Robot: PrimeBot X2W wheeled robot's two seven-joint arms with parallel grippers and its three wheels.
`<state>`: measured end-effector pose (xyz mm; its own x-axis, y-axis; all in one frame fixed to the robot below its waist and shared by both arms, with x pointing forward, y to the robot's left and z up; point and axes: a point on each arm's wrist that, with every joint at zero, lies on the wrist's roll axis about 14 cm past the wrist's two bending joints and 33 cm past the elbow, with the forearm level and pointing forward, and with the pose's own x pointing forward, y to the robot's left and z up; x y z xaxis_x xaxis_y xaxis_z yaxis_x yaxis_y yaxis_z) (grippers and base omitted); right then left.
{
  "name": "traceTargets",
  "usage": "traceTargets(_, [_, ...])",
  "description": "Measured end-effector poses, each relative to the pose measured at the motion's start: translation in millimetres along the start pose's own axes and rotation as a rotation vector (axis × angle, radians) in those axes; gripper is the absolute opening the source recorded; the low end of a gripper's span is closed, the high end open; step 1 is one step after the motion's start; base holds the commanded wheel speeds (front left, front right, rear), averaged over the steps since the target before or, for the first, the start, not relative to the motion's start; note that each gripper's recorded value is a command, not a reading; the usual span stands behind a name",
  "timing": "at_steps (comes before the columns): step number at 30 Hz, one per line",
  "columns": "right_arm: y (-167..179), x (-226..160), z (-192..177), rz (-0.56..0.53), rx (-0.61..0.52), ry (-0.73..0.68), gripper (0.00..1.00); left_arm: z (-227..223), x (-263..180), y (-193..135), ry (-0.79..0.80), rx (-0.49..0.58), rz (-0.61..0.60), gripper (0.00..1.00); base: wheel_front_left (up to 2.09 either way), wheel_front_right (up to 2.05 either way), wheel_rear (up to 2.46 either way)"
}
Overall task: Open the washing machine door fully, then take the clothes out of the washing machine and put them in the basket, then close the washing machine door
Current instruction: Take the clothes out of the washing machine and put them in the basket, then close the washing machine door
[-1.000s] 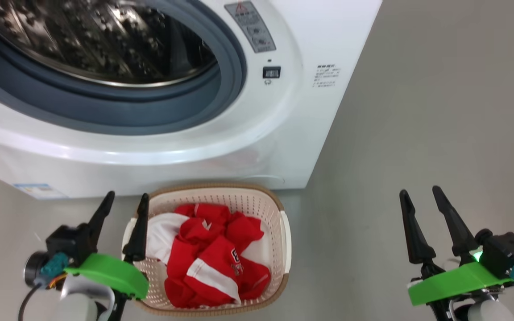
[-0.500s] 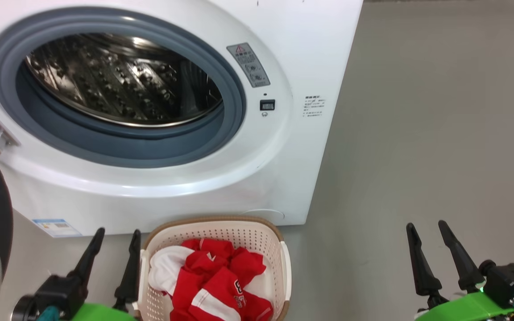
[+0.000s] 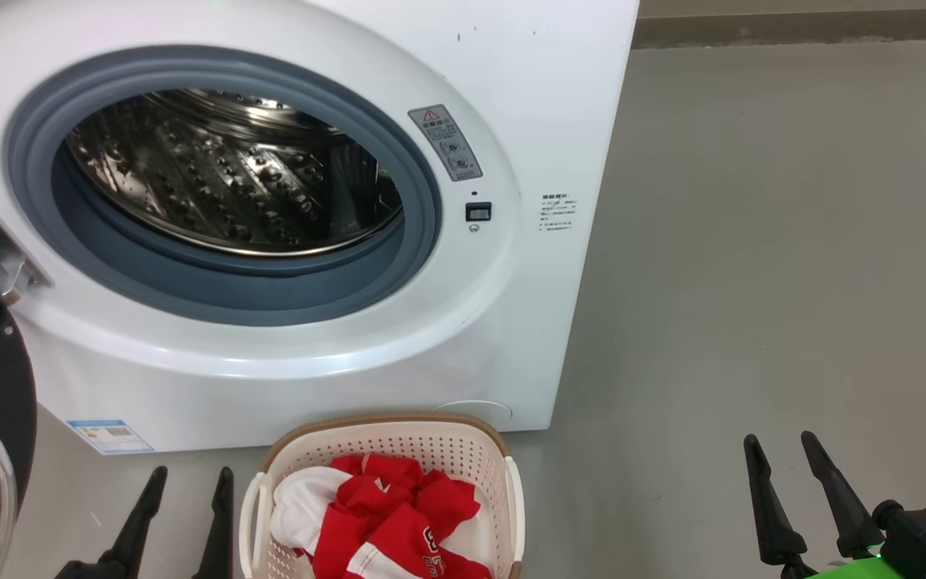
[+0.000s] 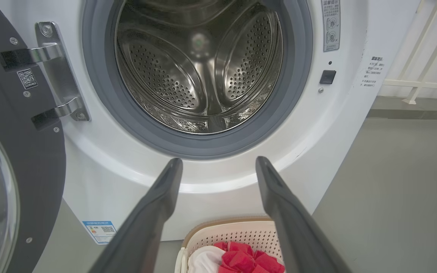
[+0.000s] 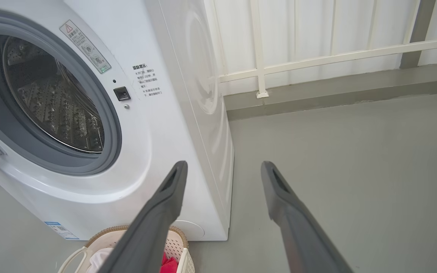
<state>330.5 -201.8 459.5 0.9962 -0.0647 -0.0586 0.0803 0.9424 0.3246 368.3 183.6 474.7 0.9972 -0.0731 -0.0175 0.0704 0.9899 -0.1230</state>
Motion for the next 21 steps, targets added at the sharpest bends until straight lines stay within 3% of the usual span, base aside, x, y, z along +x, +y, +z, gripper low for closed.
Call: traceTargets(21, [-1.9,0.5,-0.3,-0.006,-0.005,0.002,1.0,0.1,1.8,-4.8,-0.003,-0.01,-0.006,1.0,-0.04,0.04,0.0])
